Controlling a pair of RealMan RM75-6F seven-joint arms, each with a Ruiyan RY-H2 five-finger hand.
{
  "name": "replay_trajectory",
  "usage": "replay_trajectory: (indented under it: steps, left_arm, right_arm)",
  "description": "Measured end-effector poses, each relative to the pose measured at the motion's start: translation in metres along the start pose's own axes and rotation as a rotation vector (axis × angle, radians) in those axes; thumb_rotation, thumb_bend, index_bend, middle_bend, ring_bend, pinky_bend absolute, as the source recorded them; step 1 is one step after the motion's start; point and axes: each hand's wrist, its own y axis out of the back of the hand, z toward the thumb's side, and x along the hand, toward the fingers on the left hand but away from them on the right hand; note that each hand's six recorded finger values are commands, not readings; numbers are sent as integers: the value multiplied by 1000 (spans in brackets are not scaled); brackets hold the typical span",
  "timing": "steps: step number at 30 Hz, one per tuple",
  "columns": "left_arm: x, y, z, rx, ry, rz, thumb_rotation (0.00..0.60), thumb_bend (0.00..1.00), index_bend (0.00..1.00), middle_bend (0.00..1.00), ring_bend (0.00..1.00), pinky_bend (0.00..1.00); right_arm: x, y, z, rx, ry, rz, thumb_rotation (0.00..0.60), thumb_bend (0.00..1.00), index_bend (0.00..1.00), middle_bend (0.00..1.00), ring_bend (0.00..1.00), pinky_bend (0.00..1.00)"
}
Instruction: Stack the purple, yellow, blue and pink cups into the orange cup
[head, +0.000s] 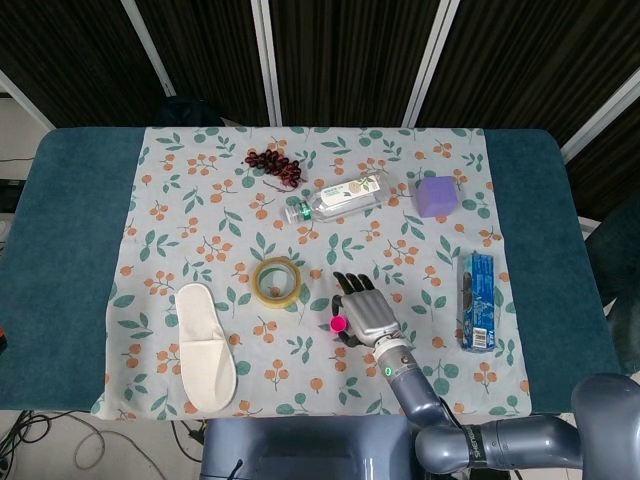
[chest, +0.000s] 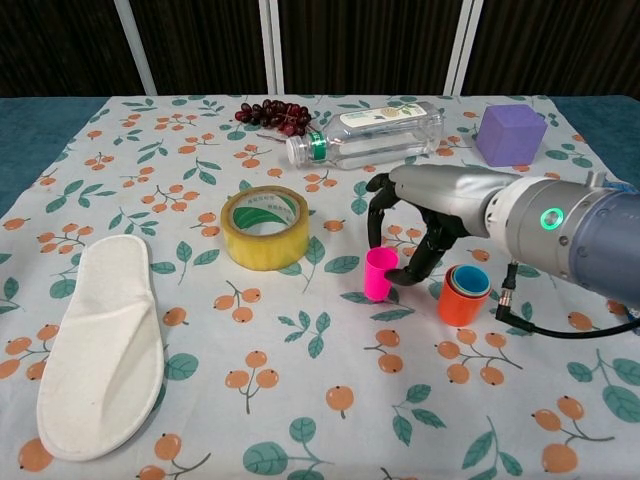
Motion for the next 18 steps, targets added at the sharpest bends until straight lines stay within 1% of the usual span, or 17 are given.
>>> replay_trajectory:
  steps: [6, 11, 13, 18]
  left_arm:
    - [0, -1, 1, 5, -6, -2, 600, 798, 190, 20, 0, 0]
    - [0, -1, 2, 6, -7, -2, 600, 798, 190, 20, 0, 0]
    - [0, -1, 1, 5, -5, -2, 600, 798, 190, 20, 0, 0]
    - [0, -1, 2, 9, -7, 0, 600, 798, 190, 20, 0, 0]
  right_arm:
    - [19, 24, 2, 19, 23, -35, 600, 394, 492, 0, 35, 65]
    - [40, 40, -3, 48, 28, -46, 600, 394, 492, 0, 35, 65]
    - [48, 43, -6, 66, 29, -49, 600, 394, 492, 0, 35, 65]
    - [62, 41, -14, 86, 27, -39, 600, 394, 492, 0, 35, 65]
